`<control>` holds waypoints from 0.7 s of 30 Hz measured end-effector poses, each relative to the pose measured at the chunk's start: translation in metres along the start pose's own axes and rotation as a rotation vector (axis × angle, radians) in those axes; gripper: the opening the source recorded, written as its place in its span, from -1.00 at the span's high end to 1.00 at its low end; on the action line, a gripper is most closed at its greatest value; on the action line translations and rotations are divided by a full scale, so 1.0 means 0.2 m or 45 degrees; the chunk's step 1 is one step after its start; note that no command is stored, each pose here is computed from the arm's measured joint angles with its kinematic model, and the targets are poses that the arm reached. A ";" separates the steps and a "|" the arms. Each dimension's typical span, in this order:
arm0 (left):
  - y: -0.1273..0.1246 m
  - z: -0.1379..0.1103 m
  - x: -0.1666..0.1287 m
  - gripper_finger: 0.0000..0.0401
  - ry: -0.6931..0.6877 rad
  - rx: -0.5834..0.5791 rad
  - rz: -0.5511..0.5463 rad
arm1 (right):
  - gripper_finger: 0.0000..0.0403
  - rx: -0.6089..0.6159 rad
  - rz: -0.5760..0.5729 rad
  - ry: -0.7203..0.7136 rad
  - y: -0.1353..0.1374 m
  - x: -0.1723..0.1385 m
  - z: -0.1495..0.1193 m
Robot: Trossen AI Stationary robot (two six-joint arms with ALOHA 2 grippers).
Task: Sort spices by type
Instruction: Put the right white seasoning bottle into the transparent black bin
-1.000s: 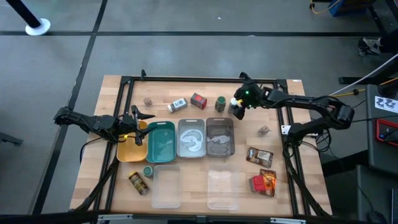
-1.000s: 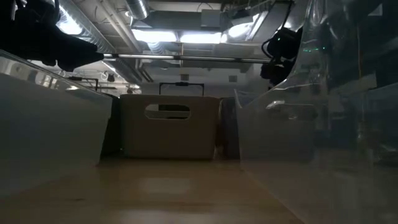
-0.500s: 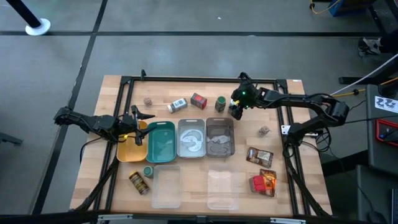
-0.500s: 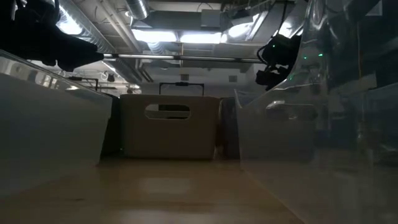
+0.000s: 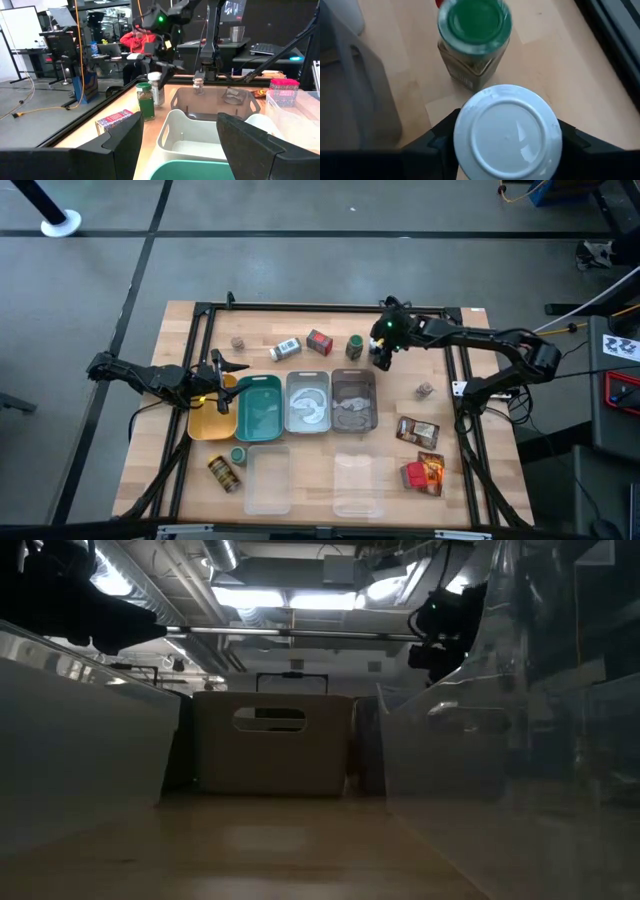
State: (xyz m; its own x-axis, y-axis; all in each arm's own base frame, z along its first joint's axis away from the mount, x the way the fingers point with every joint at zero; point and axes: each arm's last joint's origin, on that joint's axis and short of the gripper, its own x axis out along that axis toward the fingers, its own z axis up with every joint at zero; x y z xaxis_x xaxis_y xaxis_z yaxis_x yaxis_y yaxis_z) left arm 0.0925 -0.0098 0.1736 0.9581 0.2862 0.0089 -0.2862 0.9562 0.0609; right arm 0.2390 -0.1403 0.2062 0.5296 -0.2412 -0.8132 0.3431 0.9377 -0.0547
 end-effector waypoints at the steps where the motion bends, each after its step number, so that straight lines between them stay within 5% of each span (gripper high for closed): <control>1: 0.00 0.00 0.00 -0.18 0.000 0.000 0.000 | -0.02 0.001 0.003 0.015 0.00 -0.02 0.02; 13: 0.00 0.00 0.00 -0.18 0.000 0.000 0.000 | -0.02 0.055 0.192 0.104 0.01 -0.32 0.26; 21: 0.00 0.00 0.00 -0.18 0.000 0.000 0.000 | -0.04 -0.008 0.390 0.050 0.20 -0.39 0.34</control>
State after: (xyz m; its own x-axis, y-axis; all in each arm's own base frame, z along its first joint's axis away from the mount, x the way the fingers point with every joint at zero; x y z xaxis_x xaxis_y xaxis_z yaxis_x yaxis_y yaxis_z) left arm 0.0925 -0.0098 0.1736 0.9581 0.2863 0.0089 -0.2863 0.9562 0.0609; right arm 0.2651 -0.1004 0.3063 0.5774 0.0625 -0.8141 0.1674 0.9668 0.1930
